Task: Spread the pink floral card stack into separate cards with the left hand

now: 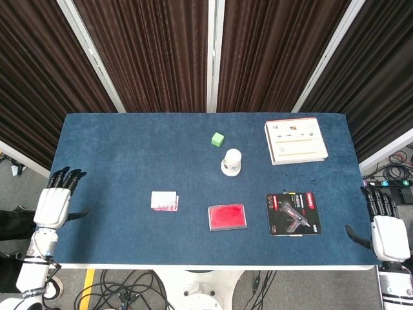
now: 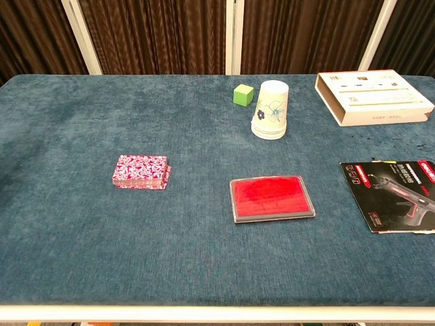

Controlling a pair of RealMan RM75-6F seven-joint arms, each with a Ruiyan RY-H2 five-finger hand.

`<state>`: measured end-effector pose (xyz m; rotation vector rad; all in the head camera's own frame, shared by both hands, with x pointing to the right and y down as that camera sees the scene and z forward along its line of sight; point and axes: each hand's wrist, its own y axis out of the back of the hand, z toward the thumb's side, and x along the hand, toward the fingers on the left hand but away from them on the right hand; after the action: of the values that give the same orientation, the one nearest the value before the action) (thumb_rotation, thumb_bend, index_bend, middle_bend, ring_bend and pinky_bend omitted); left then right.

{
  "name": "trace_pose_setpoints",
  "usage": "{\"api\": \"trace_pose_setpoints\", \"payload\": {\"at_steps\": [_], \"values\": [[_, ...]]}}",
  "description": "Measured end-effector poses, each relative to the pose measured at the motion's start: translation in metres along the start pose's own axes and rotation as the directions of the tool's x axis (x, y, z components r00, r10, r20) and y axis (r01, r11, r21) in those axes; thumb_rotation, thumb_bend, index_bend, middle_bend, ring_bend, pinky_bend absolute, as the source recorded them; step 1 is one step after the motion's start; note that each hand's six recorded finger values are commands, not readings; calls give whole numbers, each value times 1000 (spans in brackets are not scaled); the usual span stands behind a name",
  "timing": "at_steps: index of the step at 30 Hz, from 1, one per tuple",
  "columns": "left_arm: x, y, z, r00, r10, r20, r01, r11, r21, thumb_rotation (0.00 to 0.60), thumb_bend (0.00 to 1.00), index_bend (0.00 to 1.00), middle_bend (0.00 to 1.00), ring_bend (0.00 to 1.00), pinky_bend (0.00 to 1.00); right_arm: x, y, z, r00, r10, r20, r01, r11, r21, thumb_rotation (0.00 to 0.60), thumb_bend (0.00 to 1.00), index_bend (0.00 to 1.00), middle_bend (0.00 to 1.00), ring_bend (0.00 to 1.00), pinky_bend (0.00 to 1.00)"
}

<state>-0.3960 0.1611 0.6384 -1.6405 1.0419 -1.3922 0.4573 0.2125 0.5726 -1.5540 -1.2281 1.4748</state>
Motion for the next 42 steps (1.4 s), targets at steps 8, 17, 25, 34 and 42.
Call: {"api": "trace_pose_setpoints", "payload": {"at_steps": [8,17,25,34,42], "values": [[9,-14,31,994,-40,105,43,999,-26,600,63,188,146,46,111,-1,3,0,1000,0,-3,0,1000,18,600,153,0,0,0,0],[23,-43,76,964,-151,220,163,986,-37,600,62,187,147,46,111,-1,-1,-2,1000,18,7,-18,1000,18,600,153,0,0,0,0],[41,-73,106,943,-237,233,266,959,-99,600,63,186,162,46,112,-4,-6,-5,999,32,13,-32,999,11,600,153,0,0,0,0],[58,-102,122,932,-289,220,316,943,-100,600,66,185,165,46,111,-4,-3,-7,1000,24,16,-24,1000,16,600,153,0,0,0,0],[62,-118,139,922,-322,215,355,925,-136,600,66,178,184,46,111,-6,-8,-5,999,39,11,-39,999,15,600,153,0,0,0,0]]}}
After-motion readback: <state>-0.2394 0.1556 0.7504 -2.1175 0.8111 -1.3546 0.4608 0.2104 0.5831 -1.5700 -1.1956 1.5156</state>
